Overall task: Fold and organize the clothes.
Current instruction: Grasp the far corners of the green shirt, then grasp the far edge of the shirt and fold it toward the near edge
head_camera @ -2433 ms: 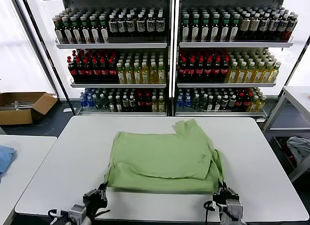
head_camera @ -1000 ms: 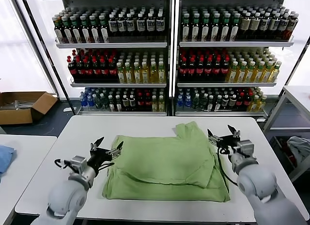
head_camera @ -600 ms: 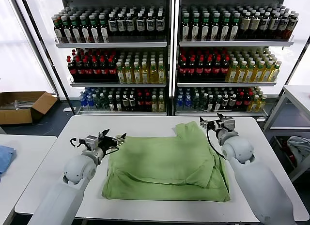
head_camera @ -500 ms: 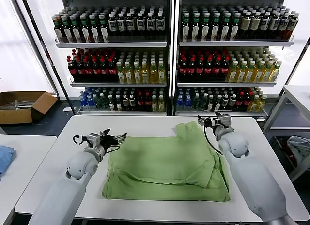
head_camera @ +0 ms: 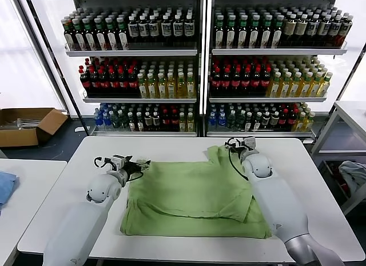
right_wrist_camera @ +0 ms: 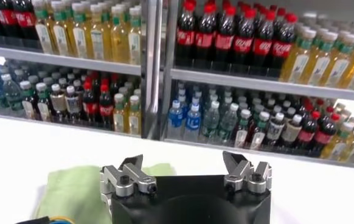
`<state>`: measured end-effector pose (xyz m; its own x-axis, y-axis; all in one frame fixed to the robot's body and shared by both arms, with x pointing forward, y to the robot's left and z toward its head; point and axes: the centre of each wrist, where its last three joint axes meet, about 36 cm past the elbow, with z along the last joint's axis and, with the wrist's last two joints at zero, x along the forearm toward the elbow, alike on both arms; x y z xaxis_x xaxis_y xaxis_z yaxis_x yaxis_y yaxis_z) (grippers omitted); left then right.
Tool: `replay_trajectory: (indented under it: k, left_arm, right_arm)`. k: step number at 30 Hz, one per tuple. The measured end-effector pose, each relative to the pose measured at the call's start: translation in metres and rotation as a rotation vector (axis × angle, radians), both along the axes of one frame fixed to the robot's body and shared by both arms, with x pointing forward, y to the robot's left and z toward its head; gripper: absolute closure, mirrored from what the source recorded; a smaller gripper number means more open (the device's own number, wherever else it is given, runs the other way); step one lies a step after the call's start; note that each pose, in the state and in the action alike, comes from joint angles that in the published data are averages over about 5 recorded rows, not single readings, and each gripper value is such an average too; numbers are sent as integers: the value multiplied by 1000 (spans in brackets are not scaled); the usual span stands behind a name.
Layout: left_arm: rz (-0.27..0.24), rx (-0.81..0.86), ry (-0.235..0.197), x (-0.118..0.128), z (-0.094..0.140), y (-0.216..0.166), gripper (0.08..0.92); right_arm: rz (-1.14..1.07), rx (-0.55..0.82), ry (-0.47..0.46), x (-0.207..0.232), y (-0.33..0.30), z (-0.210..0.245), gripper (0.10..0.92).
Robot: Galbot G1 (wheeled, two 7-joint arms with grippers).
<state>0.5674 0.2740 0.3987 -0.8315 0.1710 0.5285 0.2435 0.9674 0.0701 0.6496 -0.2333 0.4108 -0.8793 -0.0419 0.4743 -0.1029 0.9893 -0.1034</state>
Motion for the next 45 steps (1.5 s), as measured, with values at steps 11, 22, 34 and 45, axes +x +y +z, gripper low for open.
replay_trajectory:
  k: [11, 22, 34, 45]
  left_arm:
    - [4, 1, 28, 1, -10, -1, 191]
    - [-2, -11, 52, -5, -19, -5, 475]
    - [-15, -27, 74, -10, -27, -10, 822]
    - [-4, -37, 41, -16, -25, -8, 912]
  right_arm:
    - [4, 4, 31, 2, 12, -15, 220]
    - [-3, 4, 56, -8, 13, -33, 524]
    - [-1, -12, 65, -21, 8, -42, 853]
    - [3, 15, 20, -36, 8, -30, 915]
